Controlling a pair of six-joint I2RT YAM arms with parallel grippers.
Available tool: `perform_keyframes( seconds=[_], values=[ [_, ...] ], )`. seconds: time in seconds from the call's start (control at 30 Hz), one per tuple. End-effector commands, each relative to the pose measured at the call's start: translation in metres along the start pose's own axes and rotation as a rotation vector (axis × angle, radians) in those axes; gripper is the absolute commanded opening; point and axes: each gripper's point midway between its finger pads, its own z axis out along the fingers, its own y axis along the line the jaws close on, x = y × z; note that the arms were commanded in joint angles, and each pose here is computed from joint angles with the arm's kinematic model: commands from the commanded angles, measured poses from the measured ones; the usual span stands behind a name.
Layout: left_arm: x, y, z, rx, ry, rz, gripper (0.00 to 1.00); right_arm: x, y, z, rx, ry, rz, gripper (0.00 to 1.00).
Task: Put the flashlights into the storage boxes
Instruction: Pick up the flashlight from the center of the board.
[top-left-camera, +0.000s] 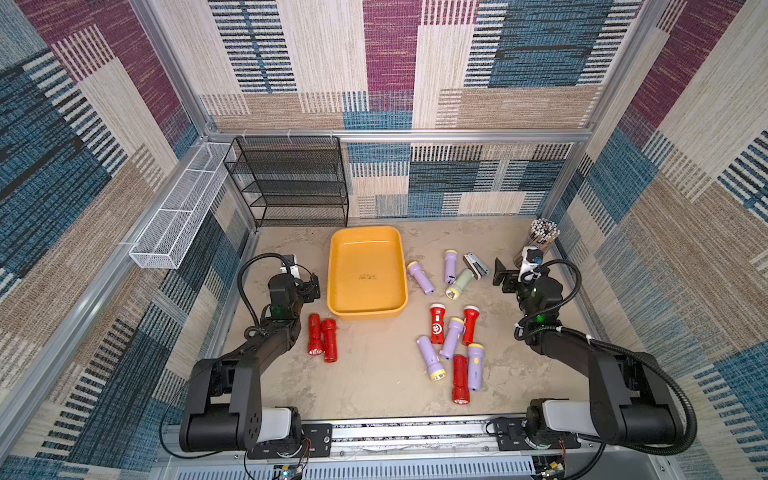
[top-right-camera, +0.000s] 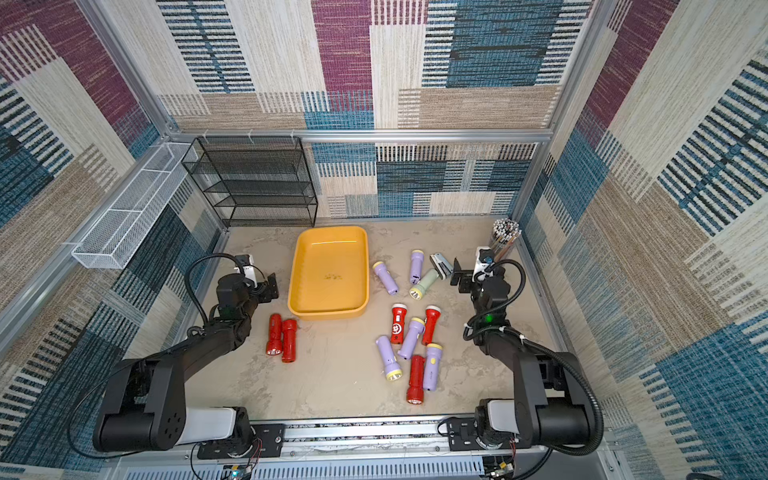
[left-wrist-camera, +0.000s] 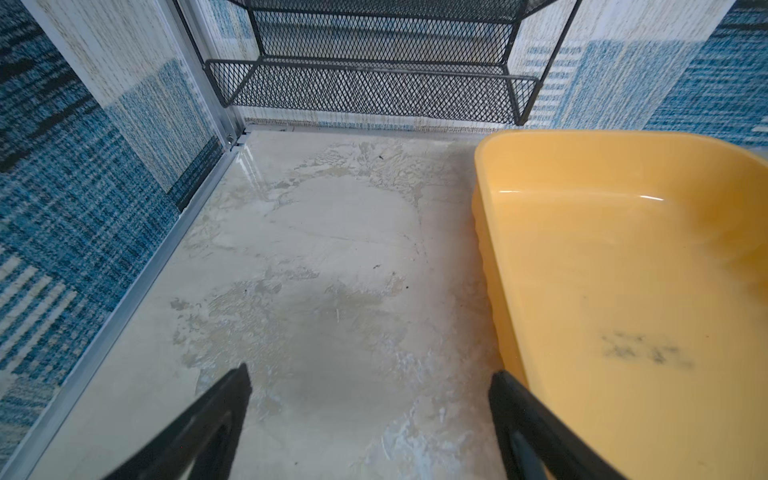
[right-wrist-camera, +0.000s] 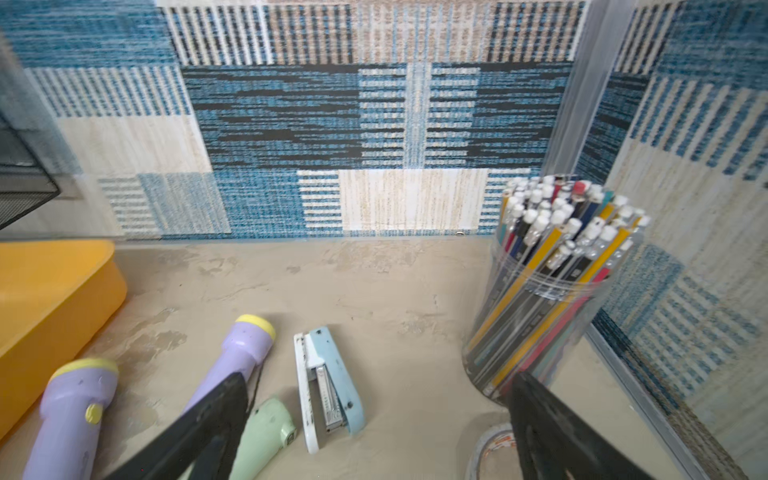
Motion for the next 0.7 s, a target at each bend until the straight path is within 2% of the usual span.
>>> perform_keyframes(
  seconds=[0.0, 0.1, 0.27, 0.37, 0.53, 0.67],
  values=[
    [-0.013, -0.006, -0.01, 0.04, 0.012, 0.039, 0.98, 0.029, -0.028, 0.003, 0.186, 0.246, 0.068, 1.0],
    [-0.04, -0.018, -0.016, 0.109, 0.024, 0.023, 0.99, 0.021, -0.023, 0.01, 0.194, 0.301, 0.097, 1.0],
    [-0.085, -0.046, -0.024, 0.268, 0.072, -0.051, 0.99, 0.012, 0.009, 0.012, 0.063, 0.339, 0.164, 1.0],
    [-0.105, -0.065, -0.026, 0.344, 0.091, -0.086, 0.98, 0.021, 0.025, 0.018, 0.035, 0.425, 0.175, 1.0],
    [-0.121, -0.102, -0.025, 0.438, 0.142, -0.089, 0.89, 0.039, 0.068, 0.034, -0.08, 0.583, 0.143, 0.87],
    [-0.127, -0.129, -0.021, 0.449, 0.184, -0.038, 0.8, 0.036, 0.107, 0.044, -0.172, 0.627, 0.128, 0.82]
  ],
)
